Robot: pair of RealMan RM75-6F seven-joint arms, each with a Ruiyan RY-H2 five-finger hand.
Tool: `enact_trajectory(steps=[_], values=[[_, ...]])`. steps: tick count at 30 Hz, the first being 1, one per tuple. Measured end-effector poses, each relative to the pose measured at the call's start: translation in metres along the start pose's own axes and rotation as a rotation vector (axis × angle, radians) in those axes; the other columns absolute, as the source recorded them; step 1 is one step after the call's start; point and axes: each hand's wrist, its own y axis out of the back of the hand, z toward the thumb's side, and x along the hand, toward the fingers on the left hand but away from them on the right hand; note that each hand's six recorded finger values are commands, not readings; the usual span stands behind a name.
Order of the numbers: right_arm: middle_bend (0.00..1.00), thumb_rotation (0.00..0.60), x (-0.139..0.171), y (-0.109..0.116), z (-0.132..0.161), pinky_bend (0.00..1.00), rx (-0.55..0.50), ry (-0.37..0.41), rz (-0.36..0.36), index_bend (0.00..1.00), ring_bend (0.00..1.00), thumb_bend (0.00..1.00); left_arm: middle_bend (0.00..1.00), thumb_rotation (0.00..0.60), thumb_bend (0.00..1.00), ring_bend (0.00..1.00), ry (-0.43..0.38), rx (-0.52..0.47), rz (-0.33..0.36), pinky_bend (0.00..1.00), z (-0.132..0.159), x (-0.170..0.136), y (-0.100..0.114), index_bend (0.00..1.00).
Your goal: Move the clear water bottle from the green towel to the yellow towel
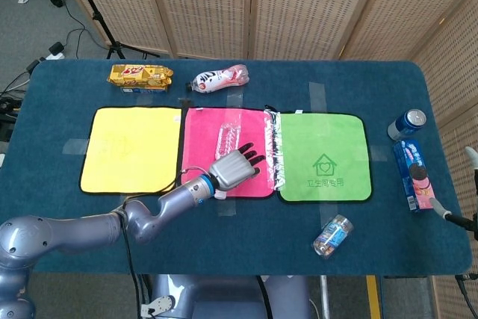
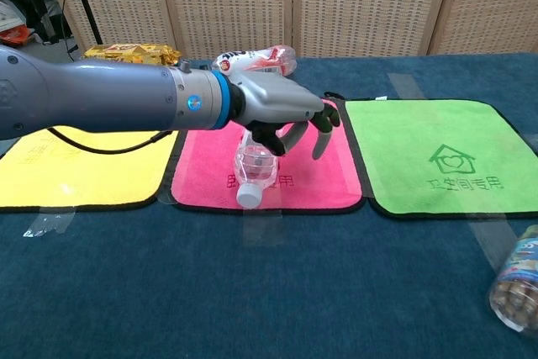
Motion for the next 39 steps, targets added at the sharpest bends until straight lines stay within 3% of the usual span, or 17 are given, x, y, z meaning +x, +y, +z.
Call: enact_trajectory(steps=[3,21,39], values=[[0.0,0.6,0.0,0.001,-0.001,0.0,-0.002,-0.007,-0.002,0.0,0.0,0.0,0.25,0.6,1.0,0.21,0.006,0.014,-0.016,0.12,-0.002,0.004,-0.005,0.55],[0.0,0.6,-0.001,0.003,-0.005,0.0,-0.016,-0.022,0.003,0.0,0.0,0.0,0.25,0.6,1.0,0.21,0.077,0.064,-0.123,0.12,-0.028,0.005,-0.024,0.55],[0.0,0.6,0.001,0.003,-0.003,0.0,-0.021,-0.023,0.011,0.0,0.0,0.0,0.29,0.6,1.0,0.22,0.282,0.181,-0.318,0.17,-0.1,-0.05,-0.039,0.56]])
